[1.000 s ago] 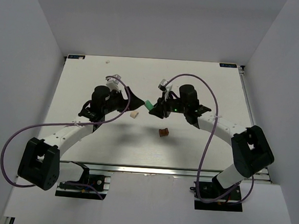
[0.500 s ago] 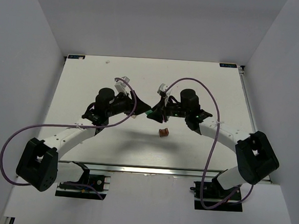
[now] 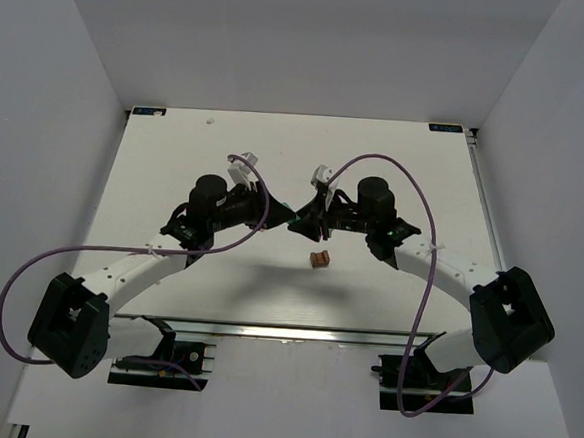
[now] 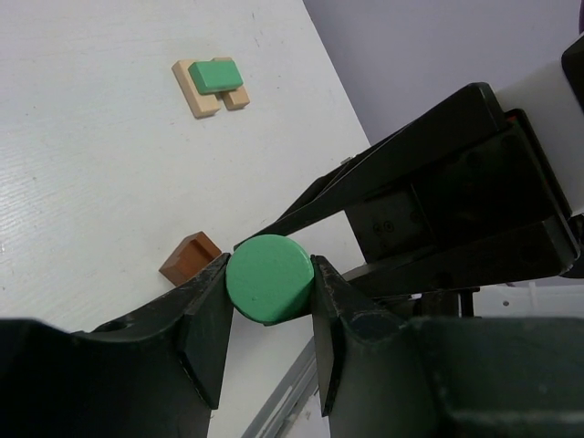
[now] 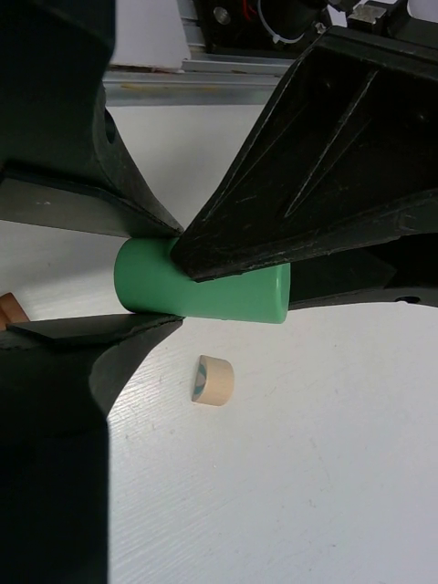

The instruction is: Build the wood block tower

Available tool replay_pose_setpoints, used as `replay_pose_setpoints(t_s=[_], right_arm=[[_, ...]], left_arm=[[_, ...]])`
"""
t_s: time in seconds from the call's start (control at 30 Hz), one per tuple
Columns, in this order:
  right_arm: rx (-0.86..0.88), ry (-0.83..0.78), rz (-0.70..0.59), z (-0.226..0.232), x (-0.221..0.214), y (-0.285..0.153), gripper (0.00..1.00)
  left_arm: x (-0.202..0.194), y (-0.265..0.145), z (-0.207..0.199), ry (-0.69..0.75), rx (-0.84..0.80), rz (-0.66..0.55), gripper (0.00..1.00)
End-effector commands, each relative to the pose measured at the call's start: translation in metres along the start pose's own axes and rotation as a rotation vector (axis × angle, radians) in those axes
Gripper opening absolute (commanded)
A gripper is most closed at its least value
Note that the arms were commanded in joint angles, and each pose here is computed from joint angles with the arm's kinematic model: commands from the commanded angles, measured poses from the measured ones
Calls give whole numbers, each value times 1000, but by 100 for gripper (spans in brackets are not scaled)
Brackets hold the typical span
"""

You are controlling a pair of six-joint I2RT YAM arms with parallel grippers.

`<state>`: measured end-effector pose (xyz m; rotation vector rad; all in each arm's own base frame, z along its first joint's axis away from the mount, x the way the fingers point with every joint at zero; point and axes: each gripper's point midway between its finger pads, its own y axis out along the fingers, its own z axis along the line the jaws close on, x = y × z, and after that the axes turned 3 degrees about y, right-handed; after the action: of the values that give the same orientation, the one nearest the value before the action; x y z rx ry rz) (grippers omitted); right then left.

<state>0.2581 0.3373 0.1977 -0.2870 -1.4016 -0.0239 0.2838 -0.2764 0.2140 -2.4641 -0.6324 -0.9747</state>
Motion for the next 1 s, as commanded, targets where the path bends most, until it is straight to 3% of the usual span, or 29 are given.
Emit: replay_pose_setpoints(t_s=[0.0, 0.3, 0.4, 0.57, 0.67, 0.77, 0.8, 0.87, 0.97], right_arm=[[1, -51, -21, 4, 8, -4, 4], [6, -63, -8, 8, 3, -8, 5], [-2, -67, -12, 7, 4, -9, 5], [1, -76, -24, 7, 9, -8, 7], [-10, -74, -25, 5, 11, -7, 8], [-27, -67, -26, 1, 12, -6, 20], [-33, -64, -27, 0, 12, -6, 39], [-50, -57, -21, -3, 10, -6, 44], [-92, -39, -10, -8, 7, -9, 69]], left_arm=[[19, -10, -14, 45, -6, -65, 48], [21, -10, -14, 55, 9, -55, 54], [21, -10, -20, 59, -20, -49, 47], [21, -8, -22, 66, -31, -43, 27], [22, -7, -28, 70, -50, -38, 23], [22, -5, -30, 78, -51, -33, 13], [26, -4, -31, 84, -51, -38, 8], [29, -3, -31, 95, -41, -37, 6], [41, 0, -30, 126, -2, -47, 4]])
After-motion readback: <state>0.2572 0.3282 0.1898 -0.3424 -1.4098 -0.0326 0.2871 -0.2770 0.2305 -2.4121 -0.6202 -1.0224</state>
